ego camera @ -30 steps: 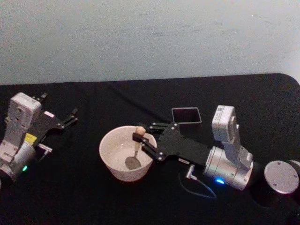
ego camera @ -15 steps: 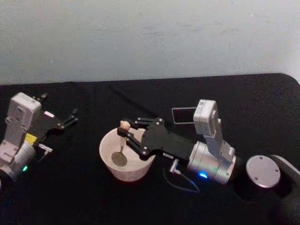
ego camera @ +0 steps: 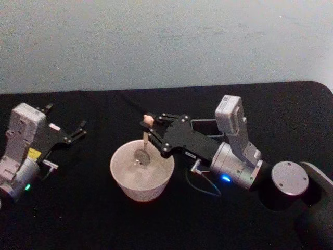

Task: Pick up the stirring spoon with one hand, stir inside the cup, then place it back in its original position.

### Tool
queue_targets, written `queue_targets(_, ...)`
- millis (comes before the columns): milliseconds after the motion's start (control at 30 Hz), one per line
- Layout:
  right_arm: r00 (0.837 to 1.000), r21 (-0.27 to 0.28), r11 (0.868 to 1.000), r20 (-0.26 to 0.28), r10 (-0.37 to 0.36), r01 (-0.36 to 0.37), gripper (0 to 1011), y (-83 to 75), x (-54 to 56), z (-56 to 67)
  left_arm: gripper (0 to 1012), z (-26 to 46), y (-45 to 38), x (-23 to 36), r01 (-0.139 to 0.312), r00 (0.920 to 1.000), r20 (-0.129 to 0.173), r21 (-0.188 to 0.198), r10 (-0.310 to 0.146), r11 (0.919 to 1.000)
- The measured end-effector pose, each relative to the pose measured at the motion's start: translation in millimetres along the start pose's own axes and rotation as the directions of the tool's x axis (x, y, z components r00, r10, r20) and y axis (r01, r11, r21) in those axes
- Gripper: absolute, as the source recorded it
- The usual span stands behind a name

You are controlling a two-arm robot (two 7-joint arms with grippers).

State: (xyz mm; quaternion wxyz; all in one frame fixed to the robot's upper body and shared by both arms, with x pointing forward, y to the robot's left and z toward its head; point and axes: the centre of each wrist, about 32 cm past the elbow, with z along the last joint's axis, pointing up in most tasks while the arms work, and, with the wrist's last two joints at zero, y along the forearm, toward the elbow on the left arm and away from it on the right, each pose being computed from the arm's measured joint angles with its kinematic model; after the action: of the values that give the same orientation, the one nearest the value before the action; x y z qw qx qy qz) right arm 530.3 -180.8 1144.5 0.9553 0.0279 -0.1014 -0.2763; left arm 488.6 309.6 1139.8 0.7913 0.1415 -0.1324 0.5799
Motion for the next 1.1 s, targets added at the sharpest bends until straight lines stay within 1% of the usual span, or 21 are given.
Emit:
queue_targets(333,1.000,-0.006,1.000,0.000,-0.008,0.008,213,-5.6,1.7,-0.8,1001,0.0,0.0,0.0,0.000,1.0000,0.000,0.000,0.000,1.0000)
queue_targets(500,1.000,-0.010,1.000,0.000,-0.011,0.011,213,-12.0,3.0,0.4,1001,0.0,0.0,0.0,0.000,1.0000,0.000,0.000,0.000,1.0000)
queue_targets(567,1.000,-0.007,1.000,-0.003,-0.008,0.008,213,-18.0,2.7,2.3,1001,0.0,0.0,0.0,0.000,1.0000,0.000,0.000,0.000,1.0000)
queue_targets(667,1.000,-0.005,1.000,-0.006,0.001,-0.001,213,-22.7,1.5,3.8,1001,0.0,0.0,0.0,0.000,1.0000,0.000,0.000,0.000,1.0000)
queue_targets(800,0.999,-0.011,0.999,-0.007,0.034,-0.034,213,-33.2,-3.0,4.8,1001,0.0,0.0,0.0,0.000,1.0000,0.000,0.000,0.000,1.0000)
queue_targets(833,0.999,-0.011,0.999,-0.007,0.034,-0.034,213,-33.2,-3.0,4.8,1001,0.0,0.0,0.0,0.000,1.0000,0.000,0.000,0.000,1.0000)
queue_targets(933,0.997,-0.021,0.997,-0.009,0.071,-0.071,213,-39.5,-9.0,3.9,1001,0.0,0.0,0.0,0.000,1.0000,0.000,0.000,0.000,1.0000)
queue_targets(1100,0.994,-0.012,0.995,-0.020,0.104,-0.104,213,-40.7,-16.0,5.8,1001,0.0,0.0,0.0,0.000,1.0000,0.000,0.000,0.000,1.0000)
